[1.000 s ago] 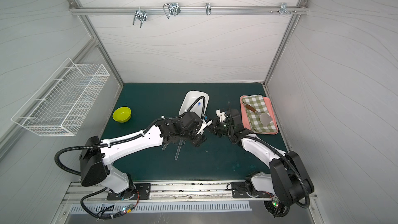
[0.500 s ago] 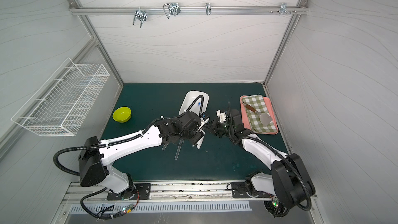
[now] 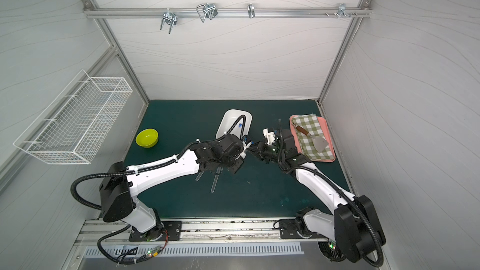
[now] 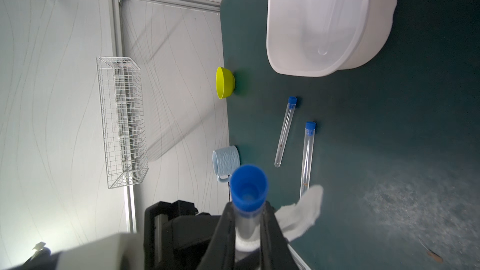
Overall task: Wipe the exteriors of test tubes
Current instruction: Wipe the dirt from the test tube.
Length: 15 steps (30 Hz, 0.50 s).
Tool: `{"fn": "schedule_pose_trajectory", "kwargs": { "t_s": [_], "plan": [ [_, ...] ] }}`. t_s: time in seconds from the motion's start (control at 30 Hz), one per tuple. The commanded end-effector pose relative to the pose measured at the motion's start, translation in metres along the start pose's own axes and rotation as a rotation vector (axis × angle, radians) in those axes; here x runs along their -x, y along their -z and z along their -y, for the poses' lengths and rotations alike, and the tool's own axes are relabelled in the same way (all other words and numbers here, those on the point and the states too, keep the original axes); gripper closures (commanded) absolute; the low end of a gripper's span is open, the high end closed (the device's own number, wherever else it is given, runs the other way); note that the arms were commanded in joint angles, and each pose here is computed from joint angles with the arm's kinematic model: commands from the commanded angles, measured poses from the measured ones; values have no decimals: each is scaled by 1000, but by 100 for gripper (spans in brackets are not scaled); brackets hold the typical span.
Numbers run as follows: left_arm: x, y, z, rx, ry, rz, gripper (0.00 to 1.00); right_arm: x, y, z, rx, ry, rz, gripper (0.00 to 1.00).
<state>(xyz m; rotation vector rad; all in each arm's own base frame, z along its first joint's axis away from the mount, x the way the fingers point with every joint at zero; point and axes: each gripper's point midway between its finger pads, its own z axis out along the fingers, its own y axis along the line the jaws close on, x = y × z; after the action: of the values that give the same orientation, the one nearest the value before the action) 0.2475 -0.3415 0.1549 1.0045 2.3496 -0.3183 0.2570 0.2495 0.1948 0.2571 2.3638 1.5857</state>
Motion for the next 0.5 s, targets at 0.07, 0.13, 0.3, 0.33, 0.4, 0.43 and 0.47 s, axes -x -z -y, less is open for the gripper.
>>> {"fn": "schedule_pose_trajectory", "kwargs": {
  "t_s": [0.07, 0.13, 0.3, 0.33, 0.4, 0.43, 0.47],
  "plan": [
    [13, 9, 19, -90, 3, 58, 81, 10, 6, -12, 4, 32, 24, 96],
    [12, 11, 21, -104, 11, 66, 81, 15, 8, -13, 6, 33, 31, 96],
    [7, 15, 24, -126, 22, 66, 80, 26, 10, -16, 8, 42, 43, 96],
    [7, 16, 24, -127, 25, 68, 79, 28, 10, -17, 9, 44, 45, 96],
    [9, 18, 26, -138, 28, 74, 78, 30, 10, -16, 4, 46, 46, 96],
    [10, 19, 26, -140, 28, 76, 77, 30, 10, -16, 5, 46, 48, 96],
    [11, 20, 27, -142, 29, 79, 77, 31, 11, -15, 3, 44, 49, 96]
  ]
}}
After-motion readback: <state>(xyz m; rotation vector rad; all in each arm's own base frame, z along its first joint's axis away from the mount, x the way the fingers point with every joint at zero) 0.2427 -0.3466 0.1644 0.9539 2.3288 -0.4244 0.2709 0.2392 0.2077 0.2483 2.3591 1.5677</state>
